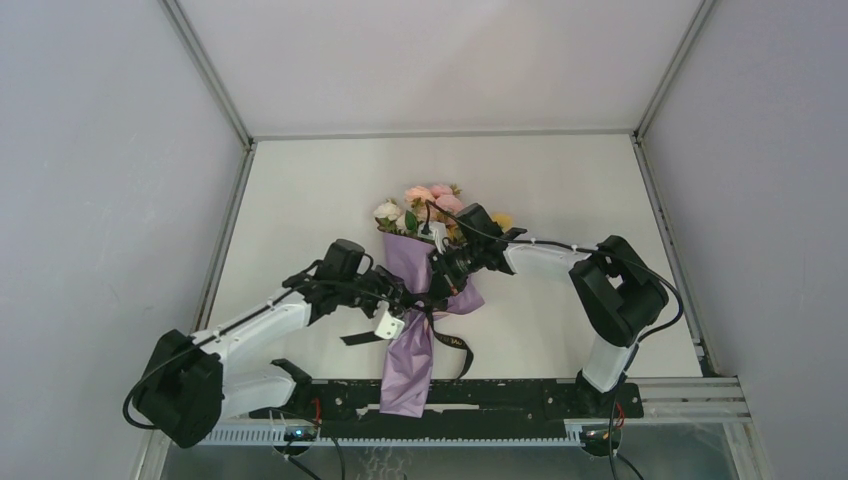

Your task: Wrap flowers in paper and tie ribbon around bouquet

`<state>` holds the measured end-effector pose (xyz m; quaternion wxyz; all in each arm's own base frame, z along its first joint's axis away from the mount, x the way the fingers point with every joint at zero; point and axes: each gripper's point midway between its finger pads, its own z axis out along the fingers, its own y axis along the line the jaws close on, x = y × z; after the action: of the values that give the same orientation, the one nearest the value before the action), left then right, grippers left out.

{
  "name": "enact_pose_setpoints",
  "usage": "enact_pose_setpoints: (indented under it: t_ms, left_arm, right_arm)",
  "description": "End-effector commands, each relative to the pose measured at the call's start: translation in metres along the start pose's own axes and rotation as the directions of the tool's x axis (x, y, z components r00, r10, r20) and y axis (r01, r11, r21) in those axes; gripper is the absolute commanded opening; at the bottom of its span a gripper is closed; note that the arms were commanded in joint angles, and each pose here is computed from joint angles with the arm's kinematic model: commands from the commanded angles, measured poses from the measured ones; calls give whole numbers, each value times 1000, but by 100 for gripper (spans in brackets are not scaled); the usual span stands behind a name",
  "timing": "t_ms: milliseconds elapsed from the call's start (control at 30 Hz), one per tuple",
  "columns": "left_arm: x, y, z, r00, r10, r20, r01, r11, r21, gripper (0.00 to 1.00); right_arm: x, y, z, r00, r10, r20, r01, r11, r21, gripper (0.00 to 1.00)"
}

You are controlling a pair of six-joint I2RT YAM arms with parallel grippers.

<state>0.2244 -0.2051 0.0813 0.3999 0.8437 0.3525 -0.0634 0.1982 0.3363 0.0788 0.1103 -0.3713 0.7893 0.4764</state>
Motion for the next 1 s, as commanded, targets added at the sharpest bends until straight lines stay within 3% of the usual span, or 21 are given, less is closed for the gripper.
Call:
enact_pose_setpoints:
  t_ms: [0,133,233,300,333,367,600,967]
  left_arm:
    - [-4,20,14,990,130,58,-125,989,-82,52]
    - [2,20,19,991,127,47,-123,989,-81,50]
    - [4,13,22,990,134,43,-131,989,-65,39]
    - [7,10,23,990,139,31,-137,989,-56,23]
    - [8,9,22,989,144,23,-142,988,-52,6]
    - [10,10,21,989,146,14,-145,988,-52,1]
    - [12,21,6,999,28,-34,-32,994,-105,0]
    - [35,1,-11,975,-150,-167,126,982,-143,0]
  right_arm:
    - [-13,10,-7,997,-69,41,69,998,-5,0]
    - [-13,10,-7,997,-69,38,69,998,-6,0]
    - [-13,10,-7,997,-68,41,69,998,-7,0]
    - [-13,10,-8,997,-67,40,68,998,-3,0]
    - [-13,8,-9,997,-67,41,67,998,7,0]
    - [-13,6,-10,997,-64,41,63,998,23,0]
    - [-16,-13,-27,997,-20,74,7,986,169,0]
    - [4,-25,-57,989,69,130,-107,946,306,0]
